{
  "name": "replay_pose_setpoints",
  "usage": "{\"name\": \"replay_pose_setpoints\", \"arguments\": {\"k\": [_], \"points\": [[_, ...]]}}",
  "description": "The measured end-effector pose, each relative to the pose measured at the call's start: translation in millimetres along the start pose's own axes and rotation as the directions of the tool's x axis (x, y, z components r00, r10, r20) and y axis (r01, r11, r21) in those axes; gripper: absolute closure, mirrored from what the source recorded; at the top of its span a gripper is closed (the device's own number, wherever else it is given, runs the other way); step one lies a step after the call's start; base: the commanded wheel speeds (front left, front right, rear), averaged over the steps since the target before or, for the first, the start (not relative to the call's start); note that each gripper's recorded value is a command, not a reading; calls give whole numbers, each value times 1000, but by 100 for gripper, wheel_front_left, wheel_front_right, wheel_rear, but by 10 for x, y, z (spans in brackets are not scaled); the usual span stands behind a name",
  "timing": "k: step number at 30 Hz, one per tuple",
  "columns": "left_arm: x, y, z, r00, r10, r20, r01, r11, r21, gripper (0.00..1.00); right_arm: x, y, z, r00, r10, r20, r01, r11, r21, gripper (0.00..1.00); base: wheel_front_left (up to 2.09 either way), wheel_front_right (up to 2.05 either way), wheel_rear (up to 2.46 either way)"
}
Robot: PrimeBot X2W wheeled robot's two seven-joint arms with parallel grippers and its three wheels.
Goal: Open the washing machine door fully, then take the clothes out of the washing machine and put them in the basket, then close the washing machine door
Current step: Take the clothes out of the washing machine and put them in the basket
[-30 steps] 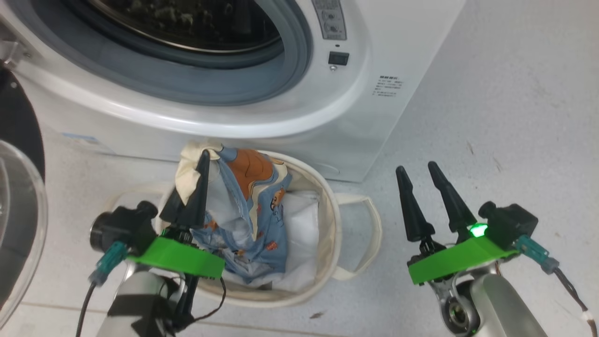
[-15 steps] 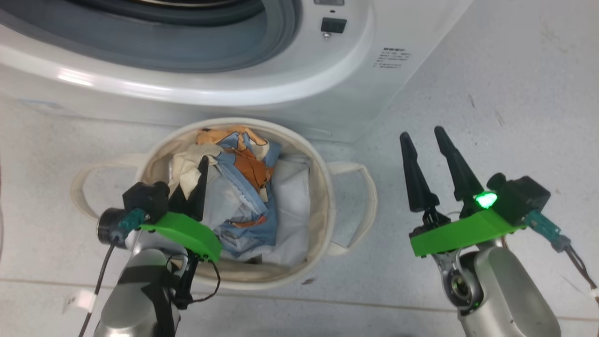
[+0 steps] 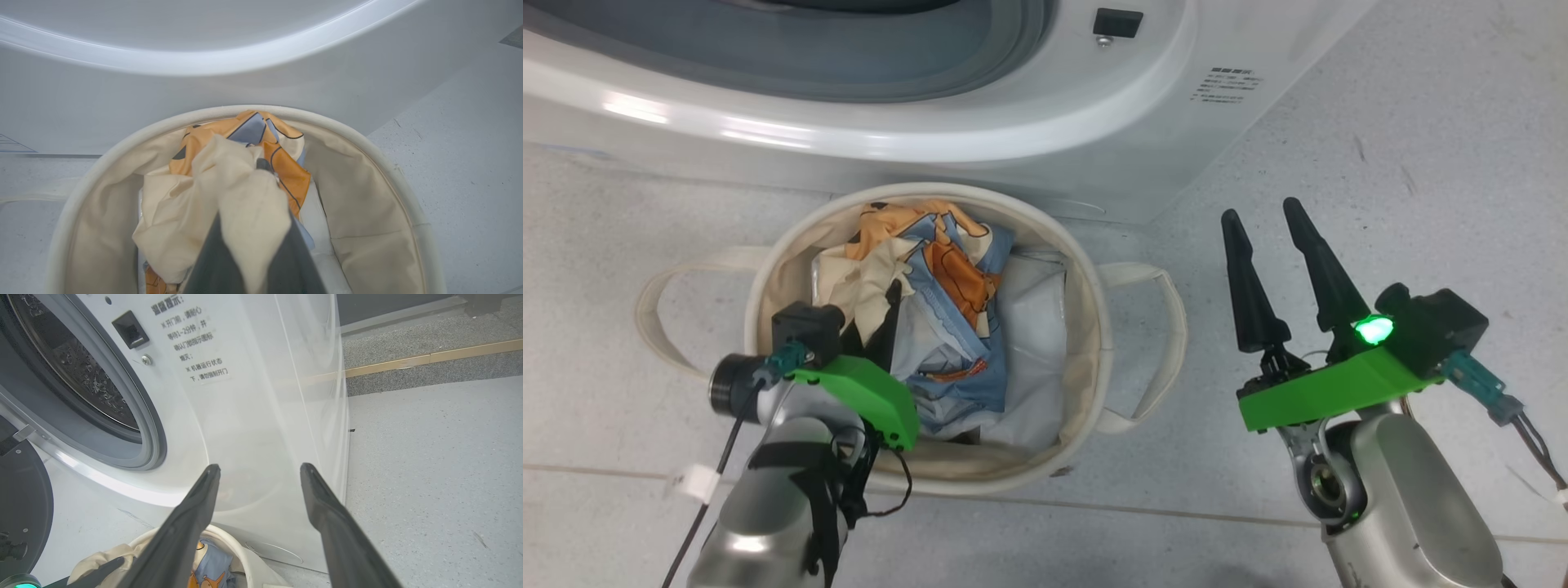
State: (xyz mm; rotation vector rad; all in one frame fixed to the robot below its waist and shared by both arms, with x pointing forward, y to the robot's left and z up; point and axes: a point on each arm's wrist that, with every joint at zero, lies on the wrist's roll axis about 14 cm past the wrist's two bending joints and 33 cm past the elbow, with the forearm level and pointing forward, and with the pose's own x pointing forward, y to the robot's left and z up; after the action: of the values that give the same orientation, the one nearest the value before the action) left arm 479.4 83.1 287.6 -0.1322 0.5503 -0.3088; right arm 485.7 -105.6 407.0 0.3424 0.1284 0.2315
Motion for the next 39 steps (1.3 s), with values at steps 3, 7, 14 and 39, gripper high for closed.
{"name": "replay_pose_setpoints", "arguments": {"k": [3,7,14,39], "points": [[29,-7,18,1000,-2,0,2,1000,-1,0,9,-5,9,1000,0,3,0,1000,-1,0,0,0,0],[5,-6,52,1000,1,4,-1,1000,-3,0,12,-4,51,1000,-2,13,2,1000,-3,0,0,0,0],[-178,9,484,990,16,142,-4,996,-85,0,4,33,285,998,-2,67,2,1000,-10,0,0,0,0],[-1879,44,1759,745,102,659,-98,994,-43,0,-424,483,955,974,71,217,-70,997,-10,0,0,0,0]]}}
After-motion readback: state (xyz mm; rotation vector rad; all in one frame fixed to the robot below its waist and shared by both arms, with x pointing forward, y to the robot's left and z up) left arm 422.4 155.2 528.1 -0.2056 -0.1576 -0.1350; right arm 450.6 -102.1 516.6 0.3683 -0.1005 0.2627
